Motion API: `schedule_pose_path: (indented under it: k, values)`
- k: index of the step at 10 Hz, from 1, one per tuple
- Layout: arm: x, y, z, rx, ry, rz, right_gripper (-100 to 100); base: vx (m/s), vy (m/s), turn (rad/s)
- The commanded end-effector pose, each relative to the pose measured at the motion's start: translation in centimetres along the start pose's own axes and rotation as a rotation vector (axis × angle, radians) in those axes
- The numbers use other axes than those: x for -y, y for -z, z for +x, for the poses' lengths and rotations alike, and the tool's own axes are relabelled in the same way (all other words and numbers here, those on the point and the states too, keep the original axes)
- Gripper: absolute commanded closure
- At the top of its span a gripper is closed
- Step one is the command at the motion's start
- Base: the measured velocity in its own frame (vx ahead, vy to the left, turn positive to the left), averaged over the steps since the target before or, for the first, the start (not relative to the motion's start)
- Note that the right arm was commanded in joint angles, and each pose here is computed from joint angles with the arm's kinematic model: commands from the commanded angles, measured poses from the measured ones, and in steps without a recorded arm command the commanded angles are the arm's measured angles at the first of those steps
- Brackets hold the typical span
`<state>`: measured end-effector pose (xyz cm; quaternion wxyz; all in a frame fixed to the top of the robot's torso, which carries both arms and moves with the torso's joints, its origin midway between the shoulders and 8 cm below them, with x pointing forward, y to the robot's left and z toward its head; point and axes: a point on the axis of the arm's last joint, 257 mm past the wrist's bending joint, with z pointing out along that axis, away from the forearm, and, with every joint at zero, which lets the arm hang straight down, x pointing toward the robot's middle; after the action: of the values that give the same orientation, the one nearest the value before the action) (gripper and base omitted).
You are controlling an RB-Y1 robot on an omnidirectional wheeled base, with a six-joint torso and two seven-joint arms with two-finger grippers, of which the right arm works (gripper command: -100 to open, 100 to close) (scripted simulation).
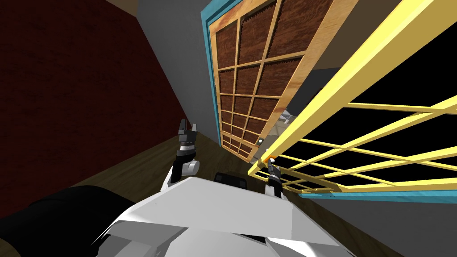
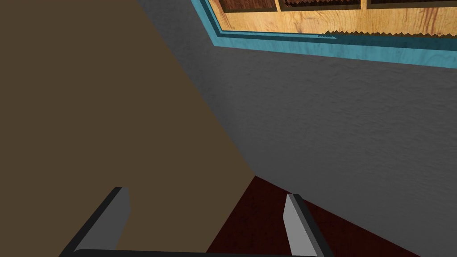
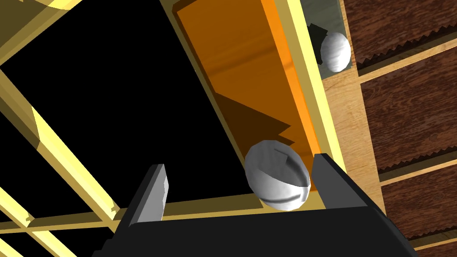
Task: Pull the door open
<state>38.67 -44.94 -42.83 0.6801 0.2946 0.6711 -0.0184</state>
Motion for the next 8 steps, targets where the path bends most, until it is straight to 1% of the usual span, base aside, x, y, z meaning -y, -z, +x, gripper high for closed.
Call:
schedule_pose_path:
  k: [1, 2, 3, 4, 5, 7, 8]
  values:
    - [1.7, -0.24, -0.9, 0.011, 0.005, 0.023, 100, 0.000, 0.000, 0.000]
    - [1.8, -0.29, -1.0, 0.016, -0.028, 0.024, 100, -0.021, -0.005, 0.057]
    - [1.9, 0.11, -0.2, -0.002, -0.036, 0.030, 100, -0.015, -0.019, 0.036]
    - [1.8, -0.29, -1.0, 0.016, -0.028, 0.024, 100, -0.009, -0.011, 0.002]
    - [1.9, -0.35, -1.2, 0.021, -0.061, 0.025, 100, -0.030, -0.015, 0.062]
    - [1.9, -0.35, -1.2, 0.021, -0.061, 0.025, 100, -0.014, -0.001, 0.019]
    - [2.1, -0.46, -1.6, 0.031, -0.122, 0.025, 100, -0.031, -0.015, 0.115]
